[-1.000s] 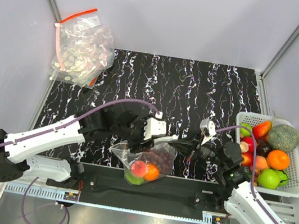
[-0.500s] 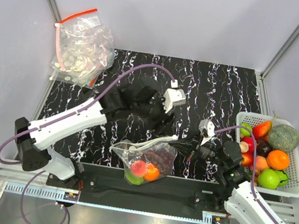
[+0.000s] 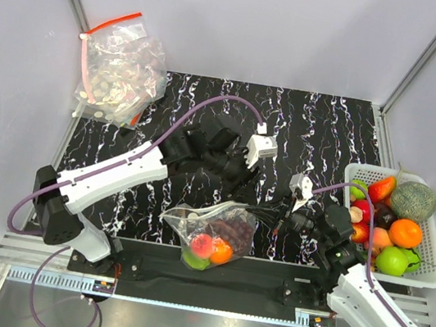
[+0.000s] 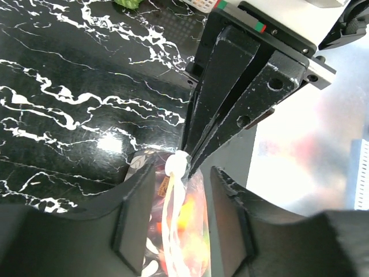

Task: Place the food in the zip-top bag and seal the zipper
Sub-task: Zip the zipper food storage bag at the center of the board.

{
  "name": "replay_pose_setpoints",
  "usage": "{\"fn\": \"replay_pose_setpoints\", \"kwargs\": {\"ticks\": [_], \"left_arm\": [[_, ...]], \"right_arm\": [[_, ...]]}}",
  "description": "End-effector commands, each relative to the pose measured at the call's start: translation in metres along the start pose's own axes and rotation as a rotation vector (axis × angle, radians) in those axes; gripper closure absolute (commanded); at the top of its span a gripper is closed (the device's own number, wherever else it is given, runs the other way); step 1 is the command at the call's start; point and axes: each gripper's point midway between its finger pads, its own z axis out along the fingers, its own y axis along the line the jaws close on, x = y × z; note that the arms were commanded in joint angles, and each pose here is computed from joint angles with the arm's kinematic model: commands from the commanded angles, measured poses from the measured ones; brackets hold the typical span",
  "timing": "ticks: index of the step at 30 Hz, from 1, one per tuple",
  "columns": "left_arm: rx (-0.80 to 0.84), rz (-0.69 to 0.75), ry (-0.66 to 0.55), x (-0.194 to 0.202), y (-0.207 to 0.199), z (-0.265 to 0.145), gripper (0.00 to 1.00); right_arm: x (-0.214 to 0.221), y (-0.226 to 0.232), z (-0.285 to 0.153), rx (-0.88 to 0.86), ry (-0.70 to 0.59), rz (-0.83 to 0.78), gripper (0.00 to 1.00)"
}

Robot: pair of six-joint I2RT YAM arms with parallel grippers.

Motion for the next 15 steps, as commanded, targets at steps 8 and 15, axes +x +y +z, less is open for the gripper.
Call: {"fn": "replay_pose_setpoints", "kwargs": {"ticks": [8,15], "left_arm": [[0.057,0.010,-0.049,-0.0210,-0.0097,0.0048,0.70],[0.057,0.002,-0.032,-0.0164,-0.0090,0.0056,0.81]], "right_arm": [[-0.0300,0.0117,0.0021,-0.044,-0.062,-0.073,1.00],[-0.0300,0.0107,0.0015,-0.035,-0.064,-0.072,1.00]]}}
